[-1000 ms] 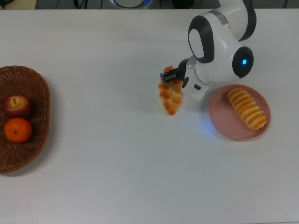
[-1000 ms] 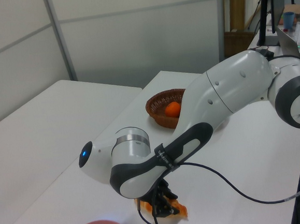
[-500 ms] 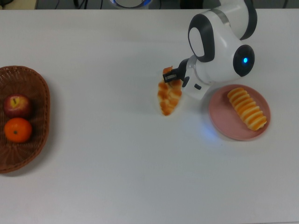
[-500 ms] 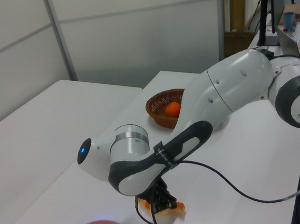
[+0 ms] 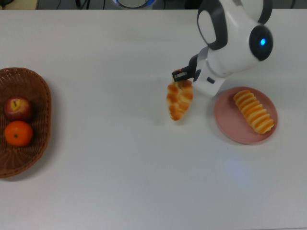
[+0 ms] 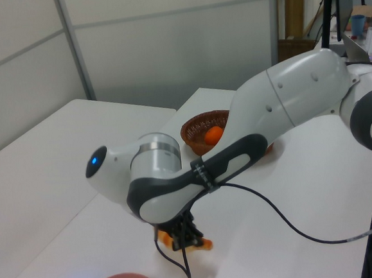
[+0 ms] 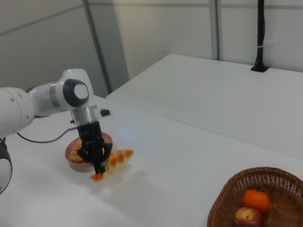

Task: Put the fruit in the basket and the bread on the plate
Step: 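Carry the braided roll onto the plate beside the striped roll and release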

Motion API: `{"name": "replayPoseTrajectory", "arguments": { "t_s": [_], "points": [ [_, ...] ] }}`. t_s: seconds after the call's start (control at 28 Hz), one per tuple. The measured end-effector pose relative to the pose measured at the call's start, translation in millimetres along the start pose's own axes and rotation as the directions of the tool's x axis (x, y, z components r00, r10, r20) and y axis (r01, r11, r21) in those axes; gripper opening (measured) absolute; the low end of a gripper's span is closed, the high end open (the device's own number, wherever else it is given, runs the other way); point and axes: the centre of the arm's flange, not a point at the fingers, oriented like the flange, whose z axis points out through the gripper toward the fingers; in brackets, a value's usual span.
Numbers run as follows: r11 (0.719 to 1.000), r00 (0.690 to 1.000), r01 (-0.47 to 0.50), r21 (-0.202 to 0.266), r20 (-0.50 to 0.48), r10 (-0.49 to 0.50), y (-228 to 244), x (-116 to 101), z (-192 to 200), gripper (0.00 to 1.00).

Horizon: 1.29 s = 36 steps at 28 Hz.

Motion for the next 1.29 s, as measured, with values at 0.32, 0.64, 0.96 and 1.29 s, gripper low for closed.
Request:
{"name": "replayPoseTrajectory", "arguments": {
  "t_s": [0.32,0.64,0.96,1.29],
  "points": [
    [0.998,0.957,0.057,-0.01,-0.285,-0.057,-67,14,-58,0.17],
    [0.993,0.909,0.113,-0.021,-0.401,-0.112,-124,19,-75,0.18],
    [0.998,0.916,0.058,0.0,-0.397,-0.054,-111,25,-68,0.49],
    [0.998,0.903,-0.014,0.059,-0.427,0.038,-79,18,-88,0.85]
  ]
}}
